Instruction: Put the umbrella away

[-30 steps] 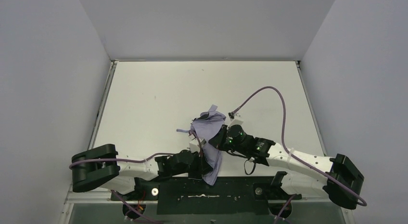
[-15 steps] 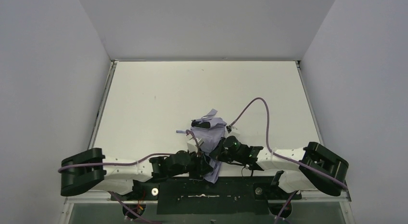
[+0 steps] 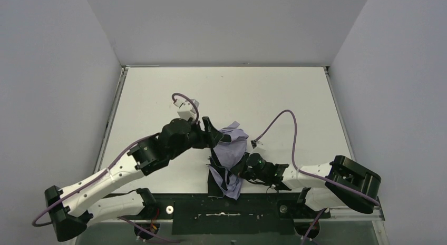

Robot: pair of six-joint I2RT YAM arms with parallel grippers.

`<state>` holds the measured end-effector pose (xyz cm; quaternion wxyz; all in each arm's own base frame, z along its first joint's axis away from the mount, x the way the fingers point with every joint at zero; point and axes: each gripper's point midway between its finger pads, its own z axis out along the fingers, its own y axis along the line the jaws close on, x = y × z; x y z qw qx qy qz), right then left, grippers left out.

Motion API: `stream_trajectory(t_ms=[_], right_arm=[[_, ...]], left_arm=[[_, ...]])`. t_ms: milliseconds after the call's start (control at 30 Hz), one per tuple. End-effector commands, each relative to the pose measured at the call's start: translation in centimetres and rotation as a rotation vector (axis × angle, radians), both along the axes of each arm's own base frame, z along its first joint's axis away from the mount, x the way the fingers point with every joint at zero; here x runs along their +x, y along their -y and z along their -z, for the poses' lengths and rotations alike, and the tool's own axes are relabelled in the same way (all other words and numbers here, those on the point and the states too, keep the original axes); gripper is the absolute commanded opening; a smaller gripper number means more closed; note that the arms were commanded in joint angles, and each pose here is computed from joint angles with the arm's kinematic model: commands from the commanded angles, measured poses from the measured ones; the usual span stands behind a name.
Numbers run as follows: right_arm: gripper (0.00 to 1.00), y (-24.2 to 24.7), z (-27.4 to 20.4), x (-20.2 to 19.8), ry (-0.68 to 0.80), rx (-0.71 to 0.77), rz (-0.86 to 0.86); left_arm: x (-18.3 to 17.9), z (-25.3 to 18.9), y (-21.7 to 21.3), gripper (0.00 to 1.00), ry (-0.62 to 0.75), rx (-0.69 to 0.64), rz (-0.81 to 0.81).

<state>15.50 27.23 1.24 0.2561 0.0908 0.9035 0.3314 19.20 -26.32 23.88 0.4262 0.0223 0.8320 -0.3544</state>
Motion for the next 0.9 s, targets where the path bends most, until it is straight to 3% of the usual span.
stream_trajectory(t_ms=[0,333,600,867], right_arm=[[0.0,4.6,4.4,-1.2,-0.041,-0.219,0.031],[0.0,5.0,4.1,-1.2,-0.034,-0.221,0.037],[0.0,4.9,4.2,-1.2,-0.036,-0.219,0.035],[0.0,4.8,4.1,-1.2,-0.036,-0.216,0.031]], left_arm=[[1.1,0.9,0.2,0.68,-0.087,0.143,0.0],[3.6,1.0,6.1,0.65,-0.202,0.018,0.024],[4.7,1.8,8.6,0.65,-0.226,-0.065,0.048],[5.2,3.0,9.3,0.64,-0.252,-0.067,0.05]])
